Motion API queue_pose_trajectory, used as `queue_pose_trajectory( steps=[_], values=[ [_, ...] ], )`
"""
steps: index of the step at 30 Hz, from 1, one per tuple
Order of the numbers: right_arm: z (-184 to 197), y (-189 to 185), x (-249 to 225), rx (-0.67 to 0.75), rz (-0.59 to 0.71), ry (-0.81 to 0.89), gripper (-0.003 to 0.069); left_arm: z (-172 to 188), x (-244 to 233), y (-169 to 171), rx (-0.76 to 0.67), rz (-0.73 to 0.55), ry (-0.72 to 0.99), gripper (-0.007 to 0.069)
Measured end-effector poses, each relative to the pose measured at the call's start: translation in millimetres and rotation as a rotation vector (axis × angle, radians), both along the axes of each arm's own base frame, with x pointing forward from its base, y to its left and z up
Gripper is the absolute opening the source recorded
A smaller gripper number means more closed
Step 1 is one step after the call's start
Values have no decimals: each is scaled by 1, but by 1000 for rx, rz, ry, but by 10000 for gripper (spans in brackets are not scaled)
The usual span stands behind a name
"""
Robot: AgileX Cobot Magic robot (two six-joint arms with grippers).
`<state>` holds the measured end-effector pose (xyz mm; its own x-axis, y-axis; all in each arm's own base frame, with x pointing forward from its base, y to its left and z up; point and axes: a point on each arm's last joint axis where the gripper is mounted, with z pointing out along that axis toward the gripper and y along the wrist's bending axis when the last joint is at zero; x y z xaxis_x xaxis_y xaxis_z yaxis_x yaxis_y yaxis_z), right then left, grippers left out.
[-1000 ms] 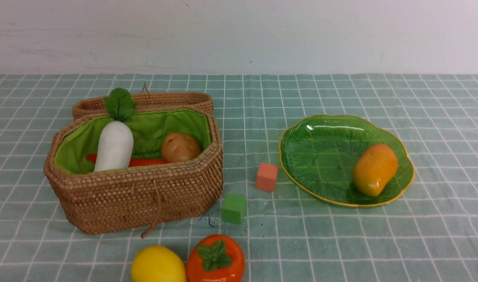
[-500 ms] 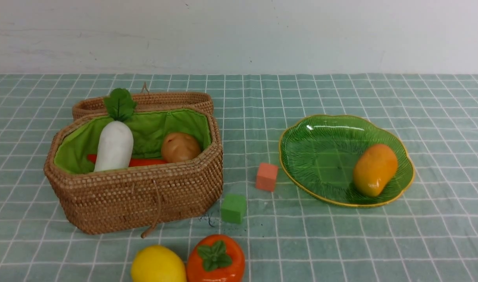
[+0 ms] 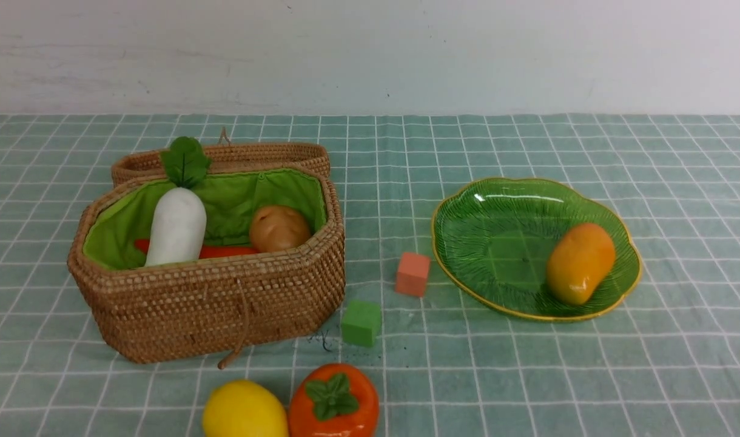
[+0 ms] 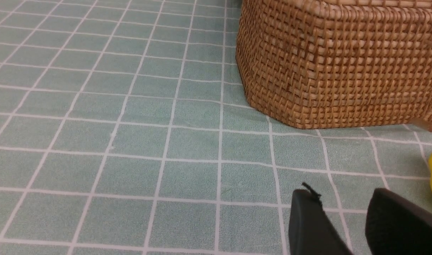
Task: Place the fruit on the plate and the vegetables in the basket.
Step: Grab a lemon with your left arm and place it on the plate on the right
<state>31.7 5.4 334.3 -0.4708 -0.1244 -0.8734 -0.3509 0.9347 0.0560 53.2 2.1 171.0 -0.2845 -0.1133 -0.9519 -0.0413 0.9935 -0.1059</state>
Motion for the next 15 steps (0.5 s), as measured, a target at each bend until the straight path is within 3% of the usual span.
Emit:
queue_pose_trajectory(
  steps=[7,15],
  values=[
    [0,-8,0,0,-256,1,9,0,0,0,0,0,0,239],
    [0,-12,0,-1,-370,1,13,0,0,0,0,0,0,239]
  ],
)
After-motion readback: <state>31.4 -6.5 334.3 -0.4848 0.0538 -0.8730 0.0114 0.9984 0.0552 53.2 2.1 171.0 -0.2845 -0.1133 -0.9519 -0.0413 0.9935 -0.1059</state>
